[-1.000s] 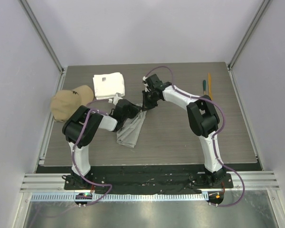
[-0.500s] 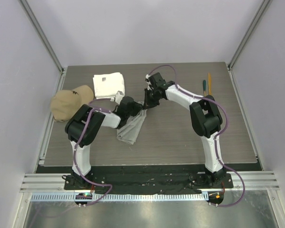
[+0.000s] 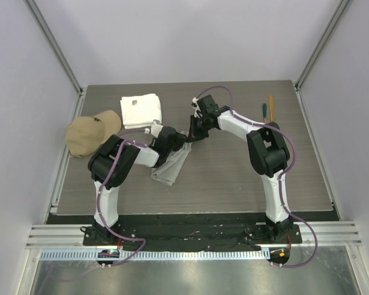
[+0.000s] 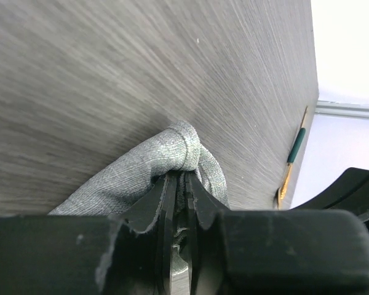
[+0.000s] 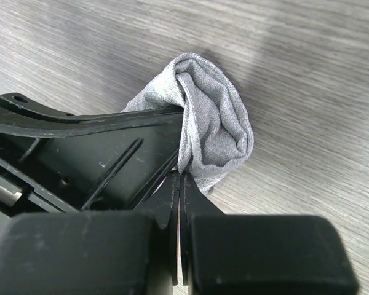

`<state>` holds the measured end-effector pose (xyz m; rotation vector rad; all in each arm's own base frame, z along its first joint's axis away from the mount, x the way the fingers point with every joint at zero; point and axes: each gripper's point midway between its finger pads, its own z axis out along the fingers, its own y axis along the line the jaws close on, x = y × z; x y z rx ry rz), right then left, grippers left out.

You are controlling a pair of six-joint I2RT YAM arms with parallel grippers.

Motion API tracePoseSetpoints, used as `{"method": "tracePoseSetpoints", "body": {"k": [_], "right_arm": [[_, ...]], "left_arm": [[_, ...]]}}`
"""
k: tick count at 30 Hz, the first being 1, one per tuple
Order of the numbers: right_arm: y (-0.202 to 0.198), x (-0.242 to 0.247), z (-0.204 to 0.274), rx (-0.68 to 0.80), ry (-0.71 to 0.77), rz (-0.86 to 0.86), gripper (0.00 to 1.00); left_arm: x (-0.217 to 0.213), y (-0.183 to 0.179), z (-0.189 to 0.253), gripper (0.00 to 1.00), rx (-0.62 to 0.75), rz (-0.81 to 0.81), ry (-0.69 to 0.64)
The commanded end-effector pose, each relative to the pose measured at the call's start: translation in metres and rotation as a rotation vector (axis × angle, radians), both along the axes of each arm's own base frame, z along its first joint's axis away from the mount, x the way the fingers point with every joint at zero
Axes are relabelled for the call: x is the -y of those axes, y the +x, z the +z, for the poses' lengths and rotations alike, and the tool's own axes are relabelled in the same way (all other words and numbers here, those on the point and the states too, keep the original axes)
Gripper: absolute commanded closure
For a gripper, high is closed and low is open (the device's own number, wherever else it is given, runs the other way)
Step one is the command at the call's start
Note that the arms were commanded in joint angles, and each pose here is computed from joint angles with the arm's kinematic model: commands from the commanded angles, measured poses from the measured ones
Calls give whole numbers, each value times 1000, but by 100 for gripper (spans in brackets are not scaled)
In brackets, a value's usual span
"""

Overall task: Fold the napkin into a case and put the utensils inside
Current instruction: Stuff the top corner of the smaller-rectangle-folded napkin into the folded napkin.

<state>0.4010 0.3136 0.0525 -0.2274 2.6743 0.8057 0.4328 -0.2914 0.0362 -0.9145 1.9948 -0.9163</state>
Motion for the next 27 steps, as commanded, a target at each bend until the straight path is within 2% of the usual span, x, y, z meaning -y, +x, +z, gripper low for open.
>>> {"method": "tracePoseSetpoints", "body": {"k": [1,9,14,15,17,26,27], "right_arm": [[-4,-32,18,6,147,64,99],[-2,-28,-13,-53,151,44,99],[2,-22,-19,-59,135,34,99],[2,-22,-19,-60,136,33,99],[2,-22,-21,-62,135,36,99],[4,-14,-37,-85,104,24,99],[5,-13,-38,-85,102,23,99]], "left_arm": [[19,-14,12,84,11,-55,-104],[6,-29,3,69,-15,-52,-93],[7,-31,5,68,-22,-73,-91],[7,-31,5,64,-23,-69,-96],[7,-31,4,61,-25,-76,-99],[14,-35,33,51,67,-204,-30],[16,-36,39,44,77,-223,-26]]}}
